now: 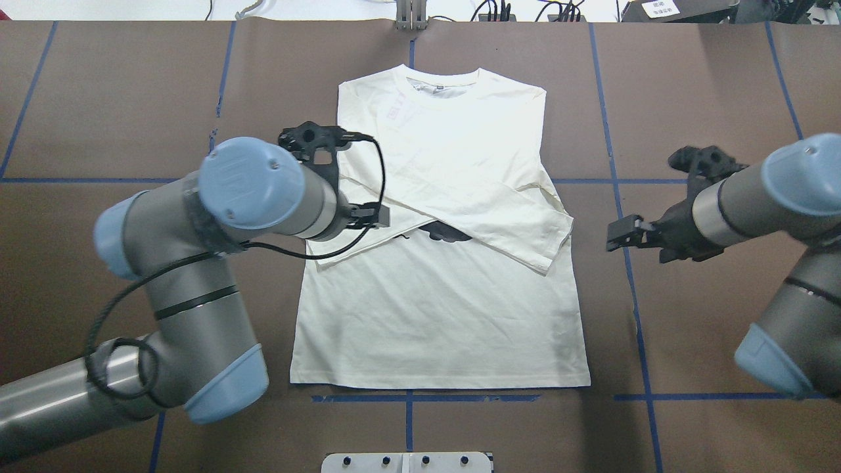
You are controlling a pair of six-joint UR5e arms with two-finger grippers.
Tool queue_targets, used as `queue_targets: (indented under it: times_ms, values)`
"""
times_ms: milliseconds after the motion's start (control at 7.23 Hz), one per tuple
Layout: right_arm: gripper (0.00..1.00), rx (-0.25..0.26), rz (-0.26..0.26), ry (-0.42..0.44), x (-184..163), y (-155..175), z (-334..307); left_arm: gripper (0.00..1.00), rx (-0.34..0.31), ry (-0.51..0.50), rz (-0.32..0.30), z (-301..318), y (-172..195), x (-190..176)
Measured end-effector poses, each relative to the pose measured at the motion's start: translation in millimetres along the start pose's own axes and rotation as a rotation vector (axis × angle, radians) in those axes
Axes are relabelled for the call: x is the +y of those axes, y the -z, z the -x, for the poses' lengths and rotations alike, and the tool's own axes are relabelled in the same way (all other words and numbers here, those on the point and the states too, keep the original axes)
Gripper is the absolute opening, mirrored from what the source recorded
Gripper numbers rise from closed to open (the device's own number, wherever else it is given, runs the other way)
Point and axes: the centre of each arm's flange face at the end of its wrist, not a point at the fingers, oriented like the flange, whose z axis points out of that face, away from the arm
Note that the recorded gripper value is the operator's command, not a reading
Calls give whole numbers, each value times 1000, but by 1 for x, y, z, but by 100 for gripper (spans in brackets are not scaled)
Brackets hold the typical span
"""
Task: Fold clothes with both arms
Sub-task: 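Carry the sleeve with the left gripper across the shirt front and release, then move both grippers to the hem corners nearest the robot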
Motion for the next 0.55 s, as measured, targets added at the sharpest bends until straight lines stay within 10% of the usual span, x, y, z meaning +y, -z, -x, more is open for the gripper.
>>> queue_targets:
  times_ms: [553]
  values:
    - [100, 34, 29, -21, 142, -62, 48, 100, -2, -36, -9, 51, 34, 17]
